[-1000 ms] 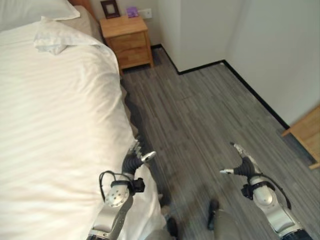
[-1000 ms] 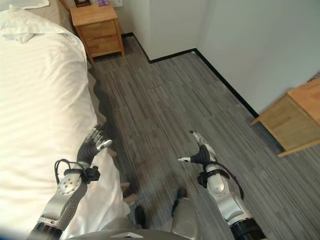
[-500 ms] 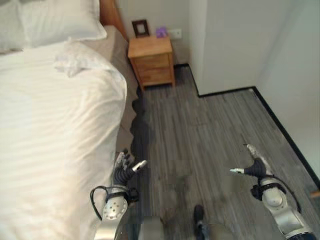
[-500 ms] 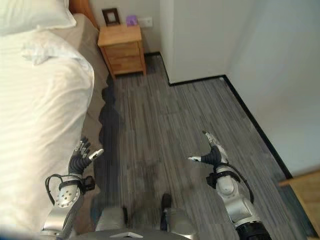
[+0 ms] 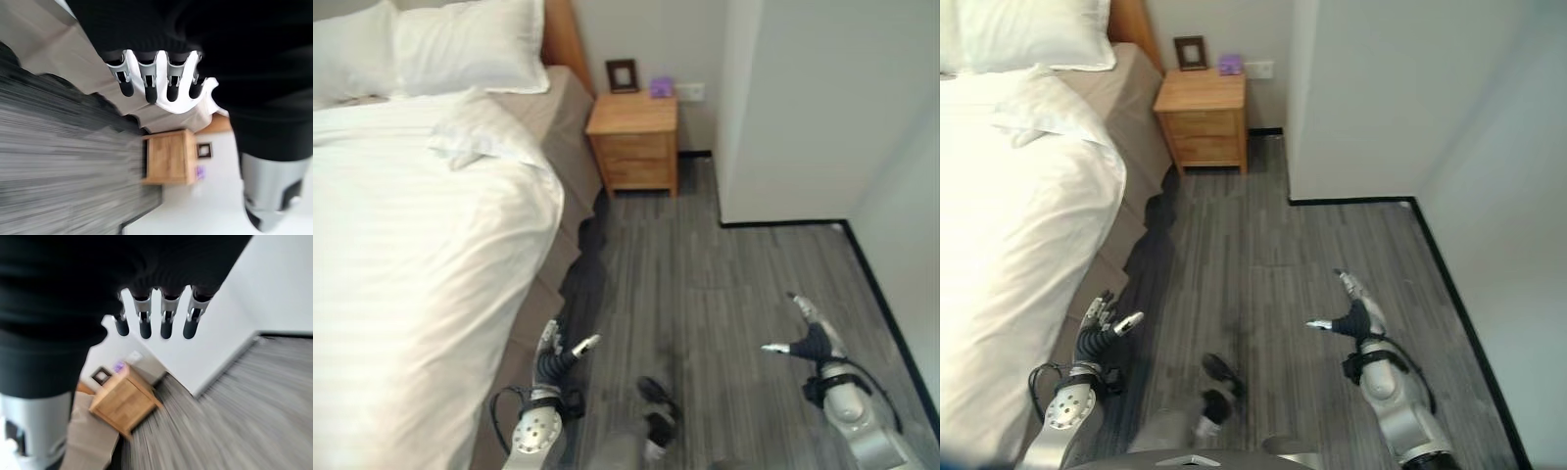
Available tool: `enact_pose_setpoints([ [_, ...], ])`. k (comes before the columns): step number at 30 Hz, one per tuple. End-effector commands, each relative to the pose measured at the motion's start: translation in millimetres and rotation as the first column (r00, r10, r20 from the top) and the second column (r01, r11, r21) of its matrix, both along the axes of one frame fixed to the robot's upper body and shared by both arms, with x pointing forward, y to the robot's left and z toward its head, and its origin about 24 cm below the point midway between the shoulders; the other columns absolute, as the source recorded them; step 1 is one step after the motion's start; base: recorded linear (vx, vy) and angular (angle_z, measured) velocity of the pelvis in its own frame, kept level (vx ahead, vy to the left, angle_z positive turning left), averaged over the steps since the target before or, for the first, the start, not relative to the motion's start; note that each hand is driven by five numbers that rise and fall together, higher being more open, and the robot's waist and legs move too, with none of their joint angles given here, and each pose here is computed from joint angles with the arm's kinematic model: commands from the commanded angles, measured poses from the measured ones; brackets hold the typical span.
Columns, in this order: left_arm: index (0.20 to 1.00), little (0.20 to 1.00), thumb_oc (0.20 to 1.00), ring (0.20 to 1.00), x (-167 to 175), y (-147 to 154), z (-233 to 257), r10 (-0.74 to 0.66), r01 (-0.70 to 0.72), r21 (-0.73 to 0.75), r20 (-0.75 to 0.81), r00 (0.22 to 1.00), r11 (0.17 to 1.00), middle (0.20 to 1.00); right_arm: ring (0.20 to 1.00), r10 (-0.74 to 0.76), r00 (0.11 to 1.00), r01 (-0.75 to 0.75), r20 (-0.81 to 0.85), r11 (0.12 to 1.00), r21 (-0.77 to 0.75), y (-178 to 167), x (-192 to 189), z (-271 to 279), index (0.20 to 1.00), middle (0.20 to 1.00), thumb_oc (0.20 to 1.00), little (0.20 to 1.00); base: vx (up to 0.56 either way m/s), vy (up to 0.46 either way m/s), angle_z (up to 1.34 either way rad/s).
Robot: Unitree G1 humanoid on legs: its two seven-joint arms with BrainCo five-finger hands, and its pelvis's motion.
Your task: Making the bed.
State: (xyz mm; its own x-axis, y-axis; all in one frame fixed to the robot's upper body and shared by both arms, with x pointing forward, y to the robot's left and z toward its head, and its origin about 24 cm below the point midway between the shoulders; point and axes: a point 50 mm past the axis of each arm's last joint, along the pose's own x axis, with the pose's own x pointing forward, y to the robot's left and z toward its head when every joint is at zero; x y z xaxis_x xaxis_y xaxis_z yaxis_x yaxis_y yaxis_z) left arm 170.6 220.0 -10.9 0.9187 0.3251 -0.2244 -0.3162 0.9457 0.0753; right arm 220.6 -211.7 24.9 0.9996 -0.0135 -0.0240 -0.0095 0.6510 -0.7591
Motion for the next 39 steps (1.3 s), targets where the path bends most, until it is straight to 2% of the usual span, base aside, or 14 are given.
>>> enact_pose_setpoints([
  [1, 1.000, 1.000, 1.000, 1.000, 16.8, 3.8, 12.8, -0.049, 0.044, 0.069, 0.064, 0.997, 0.997, 1.000, 1.000, 0.006, 0.999, -0.004, 0.050, 0.999, -0.034, -0.3, 3.2, 8.4, 1.000, 1.000, 1.000, 1.000, 0.37, 0.217, 0.74],
  [9, 1.000, 1.000, 1.000, 1.000, 29.7, 20.2, 27.5, -0.045, 0.030, 0.143, 0.102, 0.994, 0.989, 1.000, 1.000, 0.023, 0.994, -0.026, 0.105, 0.999, 0.025, 13.3, 12.0, 18.3, 1.000, 1.000, 1.000, 1.000, 0.31, 0.064, 0.89],
  [21, 1.000, 1.000, 1.000, 1.000, 33.9, 15.8, 19.1, -0.158, 0.146, 0.200, 0.045, 0.986, 0.969, 1.000, 1.000, 0.039, 0.998, -0.045, 0.044, 0.990, 0.131, 13.8, 0.0, 7.2, 1.000, 1.000, 1.000, 1.000, 0.14, -0.142, 1.02],
  [27, 1.000, 1.000, 1.000, 1.000, 25.5, 16.6, 10.6, -0.137, 0.131, 0.154, 0.024, 0.990, 0.979, 1.000, 1.000, 0.047, 0.999, -0.043, -0.019, 0.984, 0.172, 9.4, -2.9, -2.7, 1.000, 1.000, 1.000, 1.000, 0.12, -0.149, 0.22],
  [28, 1.000, 1.000, 1.000, 1.000, 10.0, 72.9, -26.3, 0.009, 0.081, 0.290, -0.298, 0.955, 0.953, 1.000, 1.000, -0.268, 0.836, 0.454, -0.479, 0.827, 0.330, -21.8, -39.8, -97.4, 1.000, 1.000, 1.000, 1.000, 0.02, -0.009, 0.24],
  [31, 1.000, 1.000, 1.000, 1.000, 10.2, 70.6, -27.0, 0.015, 0.066, 0.274, -0.285, 0.958, 0.960, 1.000, 1.000, -0.262, 0.861, 0.418, -0.436, 0.853, 0.313, -23.6, -28.5, -87.8, 1.000, 1.000, 1.000, 1.000, -0.01, 0.058, 0.04],
  [33, 1.000, 1.000, 1.000, 1.000, 20.3, 69.1, -16.9, 0.010, 0.060, 0.297, -0.230, 0.973, 0.953, 1.000, 1.000, -0.261, 0.919, 0.332, -0.294, 0.917, 0.223, -29.6, -4.0, -60.2, 1.000, 1.000, 1.000, 1.000, 0.00, 0.107, -0.11],
  [35, 1.000, 1.000, 1.000, 1.000, 24.9, 68.7, -13.0, 0.013, 0.054, 0.310, -0.210, 0.978, 0.949, 1.000, 1.000, -0.255, 0.933, 0.309, -0.254, 0.930, 0.199, -28.7, 3.9, -52.5, 1.000, 1.000, 1.000, 1.000, 0.00, 0.074, -0.01],
  [36, 1.000, 1.000, 1.000, 1.000, 35.1, 69.5, -3.0, 0.019, 0.037, 0.330, -0.165, 0.986, 0.943, 1.000, 1.000, -0.210, 0.965, 0.236, -0.159, 0.957, 0.168, -22.1, 22.2, -31.3, 1.000, 1.000, 1.000, 1.000, 0.04, 0.112, 0.02],
  [39, 1.000, 1.000, 1.000, 1.000, 47.9, 66.1, 7.9, 0.003, 0.039, 0.357, -0.118, 0.993, 0.933, 1.000, 1.000, -0.189, 0.980, 0.194, -0.056, 0.974, 0.120, -20.1, 38.8, -8.2, 1.000, 1.000, 1.000, 1.000, 0.14, 0.077, -0.05],
])
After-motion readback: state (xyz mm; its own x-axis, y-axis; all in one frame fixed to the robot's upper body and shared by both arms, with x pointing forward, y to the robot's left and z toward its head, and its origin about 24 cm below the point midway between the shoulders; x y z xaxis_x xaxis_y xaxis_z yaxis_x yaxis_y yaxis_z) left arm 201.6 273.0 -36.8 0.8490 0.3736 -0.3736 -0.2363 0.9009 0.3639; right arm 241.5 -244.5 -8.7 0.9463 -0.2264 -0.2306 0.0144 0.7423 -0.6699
